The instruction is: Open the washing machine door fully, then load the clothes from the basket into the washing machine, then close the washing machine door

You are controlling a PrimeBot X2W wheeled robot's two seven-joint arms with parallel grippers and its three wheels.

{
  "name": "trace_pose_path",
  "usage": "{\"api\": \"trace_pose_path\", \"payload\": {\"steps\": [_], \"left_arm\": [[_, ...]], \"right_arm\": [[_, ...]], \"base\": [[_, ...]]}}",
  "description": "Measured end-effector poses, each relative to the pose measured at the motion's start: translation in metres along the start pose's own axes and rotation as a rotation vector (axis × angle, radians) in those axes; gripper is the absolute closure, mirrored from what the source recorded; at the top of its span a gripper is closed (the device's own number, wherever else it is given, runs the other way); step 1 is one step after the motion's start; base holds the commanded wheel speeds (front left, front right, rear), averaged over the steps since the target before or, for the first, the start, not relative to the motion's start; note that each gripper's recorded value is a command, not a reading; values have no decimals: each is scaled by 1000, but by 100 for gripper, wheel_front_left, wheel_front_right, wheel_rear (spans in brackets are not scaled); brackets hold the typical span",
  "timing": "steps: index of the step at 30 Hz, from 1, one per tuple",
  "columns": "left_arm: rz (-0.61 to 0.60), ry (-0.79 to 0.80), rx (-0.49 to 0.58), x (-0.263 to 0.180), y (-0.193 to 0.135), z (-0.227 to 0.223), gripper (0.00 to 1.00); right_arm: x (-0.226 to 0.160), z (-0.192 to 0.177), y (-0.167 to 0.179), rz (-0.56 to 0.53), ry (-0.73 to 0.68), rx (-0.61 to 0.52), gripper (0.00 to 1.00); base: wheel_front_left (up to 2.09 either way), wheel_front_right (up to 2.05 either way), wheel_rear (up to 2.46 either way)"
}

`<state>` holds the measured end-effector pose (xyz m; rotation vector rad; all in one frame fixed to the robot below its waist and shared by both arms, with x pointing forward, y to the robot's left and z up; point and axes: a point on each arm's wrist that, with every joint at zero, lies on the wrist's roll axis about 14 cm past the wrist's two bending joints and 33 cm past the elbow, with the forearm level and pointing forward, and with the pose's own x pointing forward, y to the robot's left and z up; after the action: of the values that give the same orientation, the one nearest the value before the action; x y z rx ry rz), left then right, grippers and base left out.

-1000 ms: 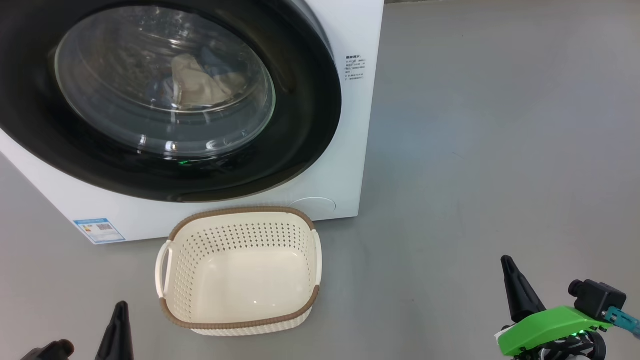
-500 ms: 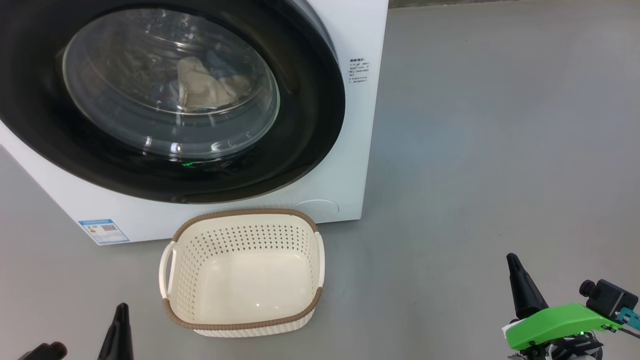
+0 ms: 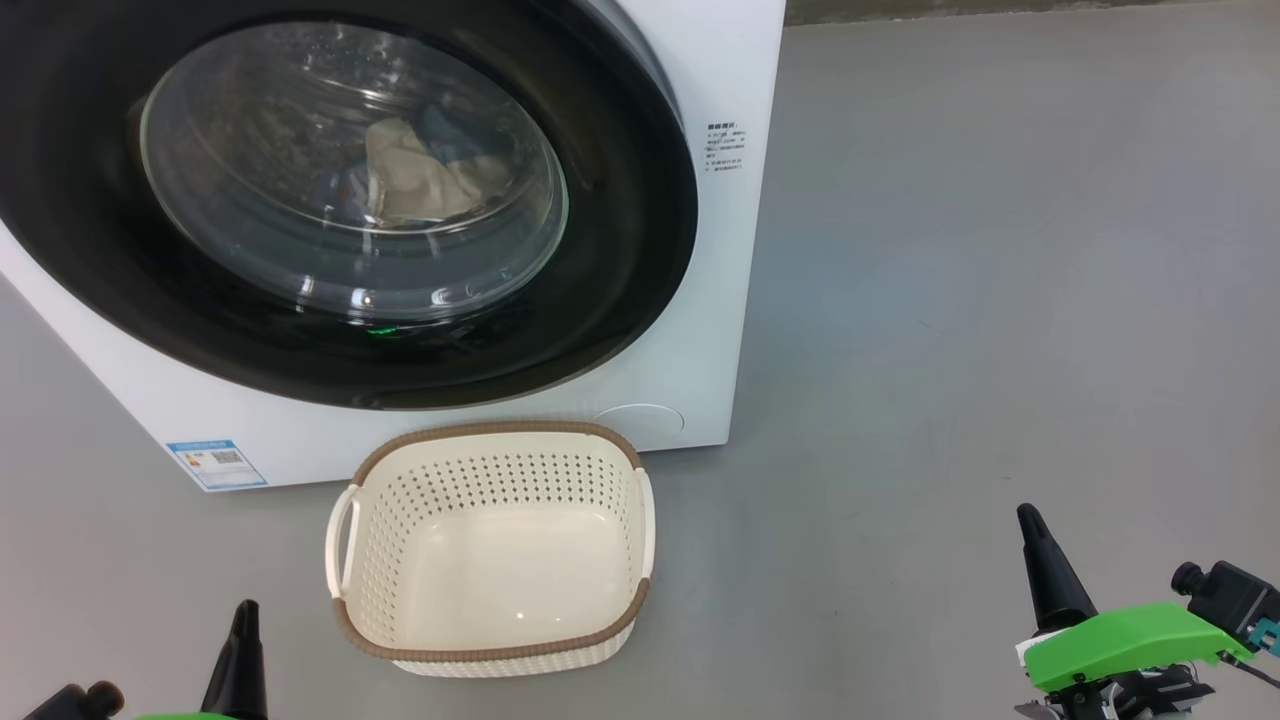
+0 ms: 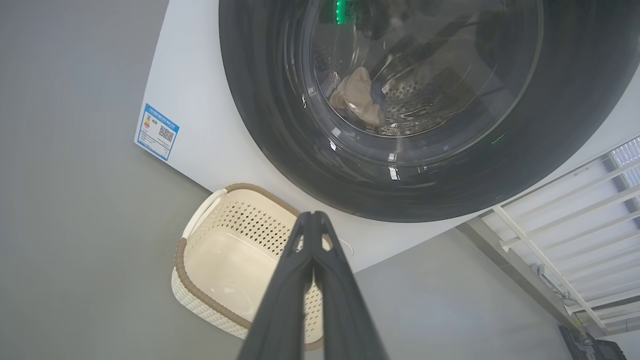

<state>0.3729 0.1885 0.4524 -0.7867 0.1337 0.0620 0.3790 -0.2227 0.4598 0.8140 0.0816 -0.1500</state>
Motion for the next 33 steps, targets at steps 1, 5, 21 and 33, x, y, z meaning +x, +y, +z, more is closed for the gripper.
{"api": "trace_pose_path", "payload": {"steps": [1, 5, 21, 33], "left_arm": [[1, 1, -8, 0, 0, 0, 100], [3, 4, -56, 0, 0, 0, 100], [3, 2, -212, 1, -3, 4, 100], [-2, 4, -339, 0, -5, 7, 100]], "right_arm": [[0, 0, 0, 1, 2, 7, 100], [0, 1, 0, -3, 0, 57, 100], [1, 2, 8, 10, 7, 207, 100], [1, 4, 13, 26, 13, 329, 100]], "base": [[0, 0, 0], [0, 0, 0], [0, 0, 0], [0, 0, 0]]}}
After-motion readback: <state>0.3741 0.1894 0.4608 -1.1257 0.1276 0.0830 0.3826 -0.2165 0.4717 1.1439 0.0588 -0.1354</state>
